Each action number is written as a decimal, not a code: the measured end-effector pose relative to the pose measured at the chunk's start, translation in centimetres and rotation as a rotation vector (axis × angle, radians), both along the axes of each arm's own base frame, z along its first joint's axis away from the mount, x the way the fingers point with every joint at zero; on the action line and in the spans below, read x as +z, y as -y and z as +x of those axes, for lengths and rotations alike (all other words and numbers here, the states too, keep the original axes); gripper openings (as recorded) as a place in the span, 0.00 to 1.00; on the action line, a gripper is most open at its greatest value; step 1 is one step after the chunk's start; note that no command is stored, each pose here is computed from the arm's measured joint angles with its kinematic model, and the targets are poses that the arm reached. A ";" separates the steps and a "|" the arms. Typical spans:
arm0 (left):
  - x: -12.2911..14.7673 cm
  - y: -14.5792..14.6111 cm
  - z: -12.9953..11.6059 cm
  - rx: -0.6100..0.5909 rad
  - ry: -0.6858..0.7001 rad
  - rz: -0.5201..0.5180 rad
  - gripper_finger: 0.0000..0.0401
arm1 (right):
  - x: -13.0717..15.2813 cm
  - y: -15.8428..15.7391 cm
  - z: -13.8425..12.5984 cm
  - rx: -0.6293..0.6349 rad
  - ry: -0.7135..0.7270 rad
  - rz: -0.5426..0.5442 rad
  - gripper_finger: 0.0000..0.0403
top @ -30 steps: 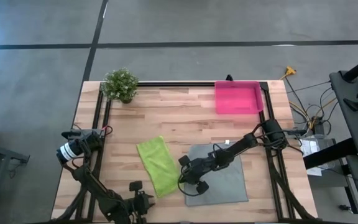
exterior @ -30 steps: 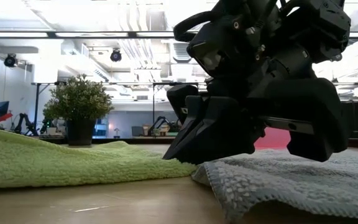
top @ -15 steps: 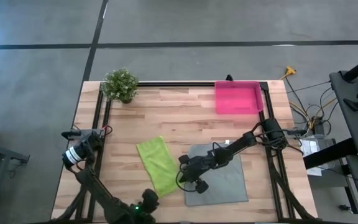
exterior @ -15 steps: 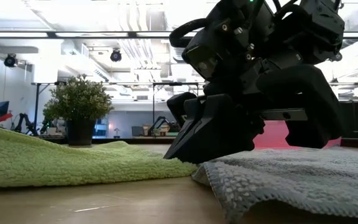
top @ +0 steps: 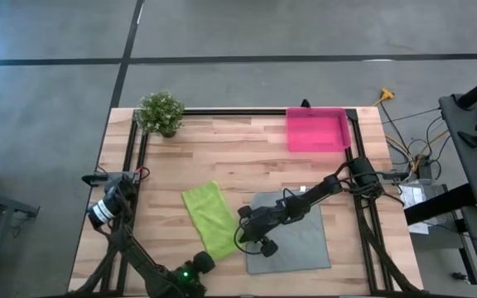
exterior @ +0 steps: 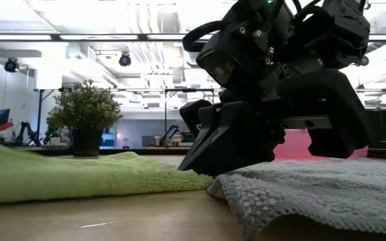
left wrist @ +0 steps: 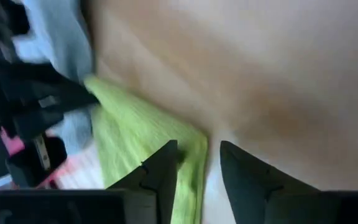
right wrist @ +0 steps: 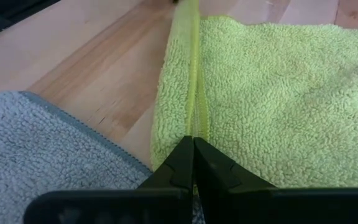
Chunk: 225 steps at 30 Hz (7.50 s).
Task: Roll microfiber towels into tight, uniform cylinder then place into a basket
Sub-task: Roll the green microfiber cloth
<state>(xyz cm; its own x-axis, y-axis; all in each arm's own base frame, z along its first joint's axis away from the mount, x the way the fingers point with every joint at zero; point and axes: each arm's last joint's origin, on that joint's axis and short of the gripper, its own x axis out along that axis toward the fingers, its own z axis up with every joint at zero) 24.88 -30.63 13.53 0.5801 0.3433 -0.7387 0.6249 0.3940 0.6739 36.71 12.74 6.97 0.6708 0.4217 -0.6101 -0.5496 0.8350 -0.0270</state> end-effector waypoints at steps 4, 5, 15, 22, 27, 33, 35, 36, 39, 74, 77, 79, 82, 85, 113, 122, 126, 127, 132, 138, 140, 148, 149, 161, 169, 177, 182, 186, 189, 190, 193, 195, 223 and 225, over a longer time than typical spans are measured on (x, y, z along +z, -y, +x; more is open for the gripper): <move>0.0 -0.7 -0.2 -0.016 -0.054 0.084 0.32 | 0.0 0.0 0.0 -0.002 -0.002 0.003 0.02; -0.1 -0.8 -0.2 -0.031 -0.062 0.096 0.34 | 0.0 0.0 0.0 -0.002 -0.002 0.003 0.02; -0.2 -0.7 -0.1 -0.066 -0.064 0.113 0.39 | 0.0 0.0 0.0 -0.005 -0.003 0.005 0.02; -0.4 -0.7 0.4 0.022 0.073 0.054 0.39 | 0.0 0.2 0.1 -0.018 -0.007 0.012 0.02; -1.2 -1.1 0.4 0.033 0.096 0.016 0.39 | 0.0 0.2 0.1 -0.019 -0.007 0.011 0.02; -1.5 -1.2 0.4 0.035 0.100 0.008 0.39 | 0.0 0.2 0.1 -0.020 -0.007 0.010 0.02; -1.5 -1.1 0.4 0.033 0.105 -0.001 0.39 | 0.0 0.2 0.1 -0.020 -0.007 0.010 0.02; -1.5 -1.0 0.4 0.031 0.110 -0.009 0.39 | 0.0 0.2 0.1 -0.021 -0.007 0.010 0.02; -1.5 -0.7 0.2 0.023 0.116 -0.013 0.39 | 0.0 0.2 0.1 -0.023 -0.007 0.009 0.02; -2.5 -0.8 -0.1 0.537 0.330 -0.497 0.00 | 1.9 1.4 0.3 -0.088 0.011 0.044 0.02; -2.7 -0.9 -0.2 0.655 0.404 -0.586 0.00 | 2.9 1.4 0.3 -0.061 0.054 0.019 0.02; -2.8 -0.9 -0.3 0.709 0.452 -0.636 0.00 | 3.6 1.3 0.3 -0.042 0.086 0.004 0.02; -2.9 -0.7 -0.6 0.774 0.513 -0.703 0.00 | 4.5 1.4 0.2 -0.012 0.130 -0.023 0.04; -2.9 -0.6 -1.0 0.819 0.557 -0.752 0.00 | 5.1 1.4 -0.1 0.015 0.155 -0.049 0.09; -3.6 -0.9 -1.5 1.027 0.800 -1.032 0.00 | 1.8 0.3 -1.4 0.071 0.147 -0.132 0.39; -3.7 -1.0 -1.6 1.027 0.801 -1.038 0.00 | 2.0 0.3 -1.2 0.041 0.160 -0.106 0.22; -3.8 -1.0 -1.6 1.038 0.762 -1.033 0.00 | 2.0 0.5 -1.2 0.029 0.136 -0.071 0.06; -3.8 -1.0 -1.6 1.035 0.746 -1.025 0.00 | 2.0 0.7 -1.2 0.026 0.129 -0.053 0.05; -3.7 -0.9 -1.5 0.982 0.694 -0.970 0.00 | 2.1 2.6 -0.6 -0.054 0.035 0.136 0.03; -3.5 -0.7 -1.4 0.859 0.632 -0.853 0.00 | 2.1 6.0 0.2 -0.330 -0.171 0.492 0.02; -3.4 -0.6 -1.3 0.816 0.613 -0.815 0.00 | 2.2 6.8 0.4 -0.370 -0.209 0.572 0.02; -2.3 0.0 -1.2 0.594 0.452 -0.644 0.00 | 2.2 6.4 0.4 -0.399 -0.302 0.684 0.03; -2.2 0.1 -1.2 0.573 0.442 -0.624 0.00 | 2.1 6.3 0.3 -0.401 -0.310 0.688 0.03; -1.8 -0.3 -1.9 0.545 0.379 -0.509 0.00 | 1.1 4.8 0.0 -0.450 -0.330 0.656 0.03; -1.5 -0.1 -2.0 0.446 0.341 -0.435 0.00 | 1.0 4.4 0.0 -0.499 -0.345 0.689 0.03; -1.5 0.1 -2.3 0.374 0.245 -0.401 0.20 | 1.0 4.4 0.0 -0.501 -0.352 0.693 0.03; -1.2 0.1 -2.2 0.363 0.279 -0.374 0.42 | 1.0 4.3 -0.1 -0.500 -0.349 0.687 0.03; -0.1 1.2 -2.0 0.213 0.378 -0.251 0.49 | 1.0 4.3 -0.1 -0.500 -0.349 0.687 0.03; -0.1 1.6 -1.9 0.041 0.318 -0.073 0.50 | 1.0 4.3 -0.1 -0.503 -0.347 0.685 0.03; -0.4 1.5 -1.9 -0.012 0.284 -0.007 0.50 | 1.0 4.3 -0.1 -0.504 -0.345 0.683 0.03; -1.2 1.0 -1.2 -0.122 0.202 0.156 0.50 | 0.9 4.3 -0.1 -0.506 -0.335 0.668 0.03; -1.6 0.7 -0.6 -0.177 0.159 0.237 0.50 | 0.9 4.3 -0.1 -0.499 -0.331 0.660 0.03; -2.1 0.3 0.7 -0.464 -0.052 0.506 0.34 | 0.8 4.0 -0.3 -0.452 -0.307 0.600 0.03; -2.1 0.3 0.7 -0.466 -0.057 0.497 0.26 | 0.8 4.0 -0.3 -0.452 -0.307 0.600 0.03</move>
<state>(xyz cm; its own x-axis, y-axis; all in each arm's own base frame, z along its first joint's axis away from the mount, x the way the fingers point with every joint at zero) 25.58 -30.90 11.39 0.7146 0.3734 -0.5915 0.6940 -0.2728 0.6663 36.46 8.76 7.79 0.6937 0.4640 -0.5508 -0.0657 0.8024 0.5932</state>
